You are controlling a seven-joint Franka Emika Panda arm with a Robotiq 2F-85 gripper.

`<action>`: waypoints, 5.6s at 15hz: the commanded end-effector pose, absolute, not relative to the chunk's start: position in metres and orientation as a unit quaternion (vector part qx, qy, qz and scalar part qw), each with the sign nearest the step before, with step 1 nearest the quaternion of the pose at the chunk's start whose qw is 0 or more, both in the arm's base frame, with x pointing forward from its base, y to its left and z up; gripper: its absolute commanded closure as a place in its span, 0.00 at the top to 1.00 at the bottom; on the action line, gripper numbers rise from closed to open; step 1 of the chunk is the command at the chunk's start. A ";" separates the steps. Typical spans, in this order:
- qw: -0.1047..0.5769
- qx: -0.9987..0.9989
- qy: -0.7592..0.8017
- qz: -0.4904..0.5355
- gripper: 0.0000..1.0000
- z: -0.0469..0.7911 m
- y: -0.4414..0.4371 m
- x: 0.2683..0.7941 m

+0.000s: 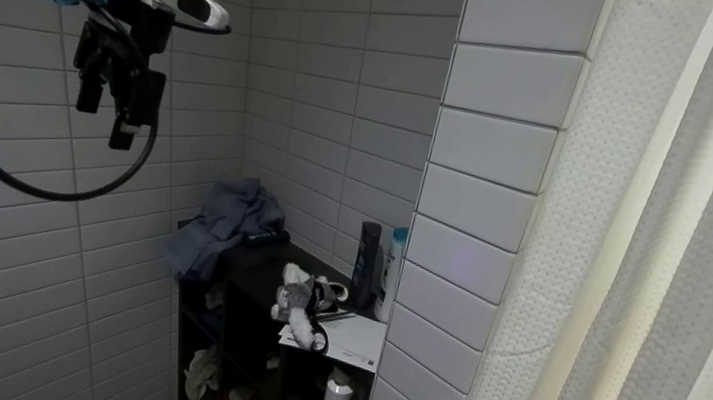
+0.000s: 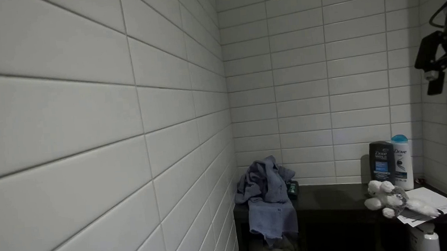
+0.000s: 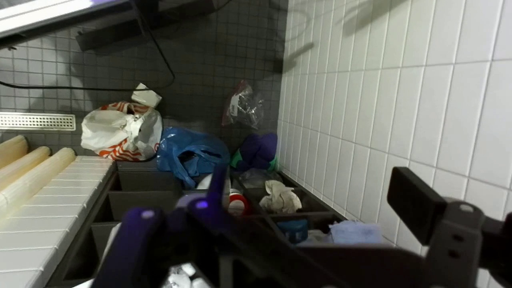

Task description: Remove the doll from the top of the cabinet

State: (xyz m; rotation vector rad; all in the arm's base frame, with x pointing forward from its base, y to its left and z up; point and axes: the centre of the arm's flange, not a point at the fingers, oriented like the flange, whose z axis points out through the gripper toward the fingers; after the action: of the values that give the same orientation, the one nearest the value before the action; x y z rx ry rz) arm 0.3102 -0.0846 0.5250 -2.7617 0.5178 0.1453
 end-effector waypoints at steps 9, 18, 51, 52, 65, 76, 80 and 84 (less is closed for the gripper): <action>0.189 -0.924 0.332 -0.019 1.00 0.491 -0.061 0.384; 0.229 -0.887 0.401 0.025 1.00 0.489 -0.088 0.466; 0.177 -0.788 0.575 -0.127 1.00 0.418 -0.138 0.567; 0.169 -0.810 0.556 -0.082 1.00 0.418 -0.137 0.559; -0.020 -0.790 0.606 -0.092 1.00 0.430 -0.166 0.541; 0.048 -0.803 0.595 -0.014 1.00 0.382 -0.162 0.624; 0.092 -0.794 0.599 0.051 1.00 0.378 -0.175 0.603; 0.100 -0.790 0.600 0.076 1.00 0.367 -0.189 0.589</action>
State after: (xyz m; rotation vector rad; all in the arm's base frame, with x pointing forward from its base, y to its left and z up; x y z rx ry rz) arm 0.5964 -0.1775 0.3692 -2.3534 1.7856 0.1746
